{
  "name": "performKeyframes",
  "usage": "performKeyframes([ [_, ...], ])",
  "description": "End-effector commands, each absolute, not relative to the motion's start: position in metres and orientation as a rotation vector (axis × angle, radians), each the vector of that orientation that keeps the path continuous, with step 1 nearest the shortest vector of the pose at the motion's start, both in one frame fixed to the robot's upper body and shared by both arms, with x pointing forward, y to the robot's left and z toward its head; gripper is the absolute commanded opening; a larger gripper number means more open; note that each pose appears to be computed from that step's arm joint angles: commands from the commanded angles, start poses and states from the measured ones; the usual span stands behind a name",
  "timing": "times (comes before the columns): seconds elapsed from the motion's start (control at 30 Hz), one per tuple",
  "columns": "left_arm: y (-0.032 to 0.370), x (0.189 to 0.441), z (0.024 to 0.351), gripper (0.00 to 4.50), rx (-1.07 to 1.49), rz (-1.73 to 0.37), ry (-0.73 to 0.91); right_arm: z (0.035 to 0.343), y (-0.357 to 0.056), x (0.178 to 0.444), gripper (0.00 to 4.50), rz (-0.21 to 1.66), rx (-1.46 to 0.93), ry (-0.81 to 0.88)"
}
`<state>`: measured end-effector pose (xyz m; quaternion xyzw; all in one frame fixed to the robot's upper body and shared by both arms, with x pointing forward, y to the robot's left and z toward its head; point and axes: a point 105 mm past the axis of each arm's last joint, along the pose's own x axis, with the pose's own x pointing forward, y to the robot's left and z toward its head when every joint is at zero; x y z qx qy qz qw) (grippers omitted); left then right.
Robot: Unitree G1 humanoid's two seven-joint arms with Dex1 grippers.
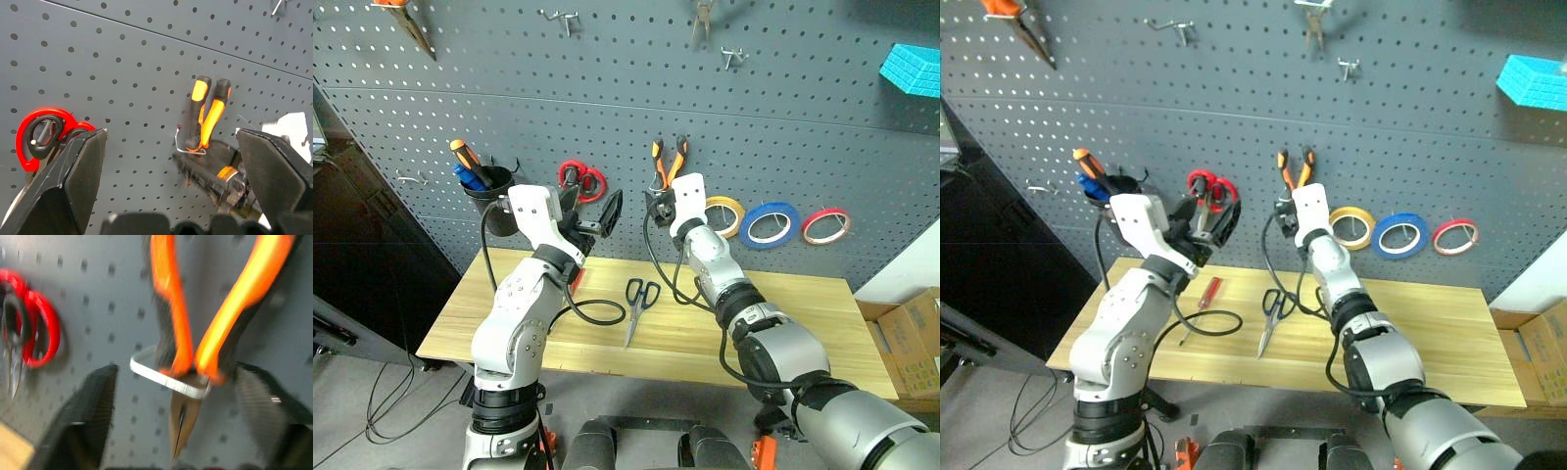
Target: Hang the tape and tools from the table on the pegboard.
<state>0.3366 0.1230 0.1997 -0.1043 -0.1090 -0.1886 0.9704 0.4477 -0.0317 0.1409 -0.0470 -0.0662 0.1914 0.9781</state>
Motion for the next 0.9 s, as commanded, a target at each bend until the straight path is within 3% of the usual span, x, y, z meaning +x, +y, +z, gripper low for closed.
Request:
performKeyframes([
  [0.03, 0.118, 0.334, 0.215, 4.5, -0.208, -0.405, -0.275, 0.162, -0.036, 0.45, 4.48, 0.37, -0.109, -0.203],
  [0.33, 0.115, 0.335, 0.211, 4.5, -0.21, -0.421, -0.259, 0.154, -0.047, 0.427, 4.48, 0.409, -0.102, -0.186],
  [0.63, 0.112, 0.334, 0.198, 4.5, -0.202, -0.446, -0.196, 0.158, -0.059, 0.354, 4.48, 0.589, -0.077, -0.106],
  [0.9, 0.131, 0.36, 0.144, 4.5, -0.042, -0.338, 0.049, 0.172, -0.06, 0.301, 4.48, 0.891, -0.146, -0.058],
])
